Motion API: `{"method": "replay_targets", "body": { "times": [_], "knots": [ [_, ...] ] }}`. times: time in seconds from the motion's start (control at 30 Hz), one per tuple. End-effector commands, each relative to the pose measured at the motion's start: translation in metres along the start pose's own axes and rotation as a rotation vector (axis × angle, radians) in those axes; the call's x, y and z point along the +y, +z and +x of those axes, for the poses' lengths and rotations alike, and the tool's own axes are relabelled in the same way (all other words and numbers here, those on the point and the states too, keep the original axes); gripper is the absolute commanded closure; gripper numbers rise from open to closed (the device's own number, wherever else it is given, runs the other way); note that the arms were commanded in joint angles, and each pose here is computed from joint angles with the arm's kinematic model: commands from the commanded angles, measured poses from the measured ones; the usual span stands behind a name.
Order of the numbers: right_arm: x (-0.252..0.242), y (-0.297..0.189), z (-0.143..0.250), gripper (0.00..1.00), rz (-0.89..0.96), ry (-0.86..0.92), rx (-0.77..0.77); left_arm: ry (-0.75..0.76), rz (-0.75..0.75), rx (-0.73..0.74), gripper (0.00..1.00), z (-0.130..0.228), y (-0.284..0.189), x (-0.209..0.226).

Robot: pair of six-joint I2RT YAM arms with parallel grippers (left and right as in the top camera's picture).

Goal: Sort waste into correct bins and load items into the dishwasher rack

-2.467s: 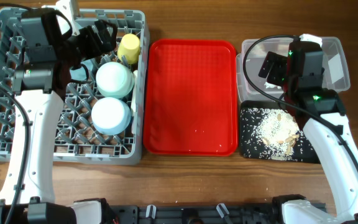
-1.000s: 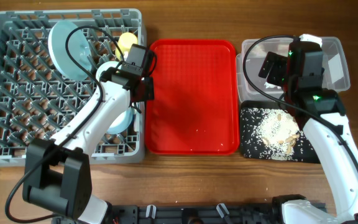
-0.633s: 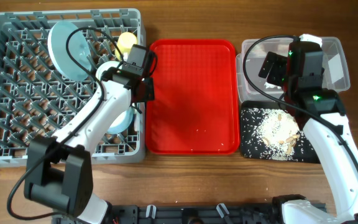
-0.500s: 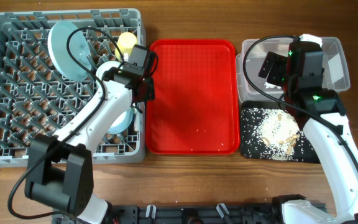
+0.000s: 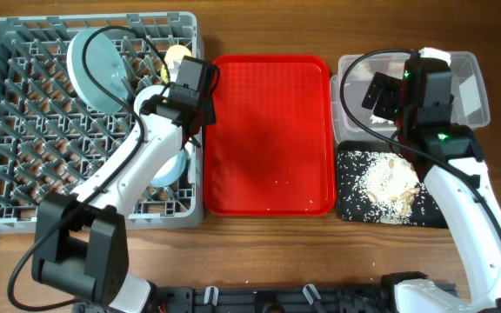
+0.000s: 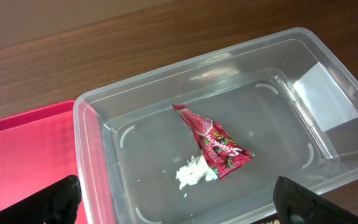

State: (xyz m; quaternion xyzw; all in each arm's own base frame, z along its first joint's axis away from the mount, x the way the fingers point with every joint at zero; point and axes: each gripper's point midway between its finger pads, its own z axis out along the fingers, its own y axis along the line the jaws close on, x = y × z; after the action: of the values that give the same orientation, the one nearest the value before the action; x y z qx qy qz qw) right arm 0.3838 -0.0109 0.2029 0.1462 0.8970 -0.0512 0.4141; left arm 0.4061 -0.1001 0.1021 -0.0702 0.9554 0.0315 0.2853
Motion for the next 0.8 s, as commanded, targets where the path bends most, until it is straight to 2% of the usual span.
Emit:
{"method": "replay_targets", "body": {
  "times": [0.0,0.17,0.77],
  "knots": [
    [0.001,0.001,-0.003,0.00,-0.007,-0.003,-0.001,-0.007,0.029,0.021,0.74,0.004,0.003,-0.005],
    [0.001,0.001,-0.003,0.00,-0.006,-0.002,-0.001,0.009,0.035,0.089,0.92,0.021,0.014,-0.007],
    [0.001,0.001,-0.003,0.00,-0.006,-0.003,-0.001,0.021,0.011,0.143,0.95,0.034,0.012,-0.001]
  ]
}}
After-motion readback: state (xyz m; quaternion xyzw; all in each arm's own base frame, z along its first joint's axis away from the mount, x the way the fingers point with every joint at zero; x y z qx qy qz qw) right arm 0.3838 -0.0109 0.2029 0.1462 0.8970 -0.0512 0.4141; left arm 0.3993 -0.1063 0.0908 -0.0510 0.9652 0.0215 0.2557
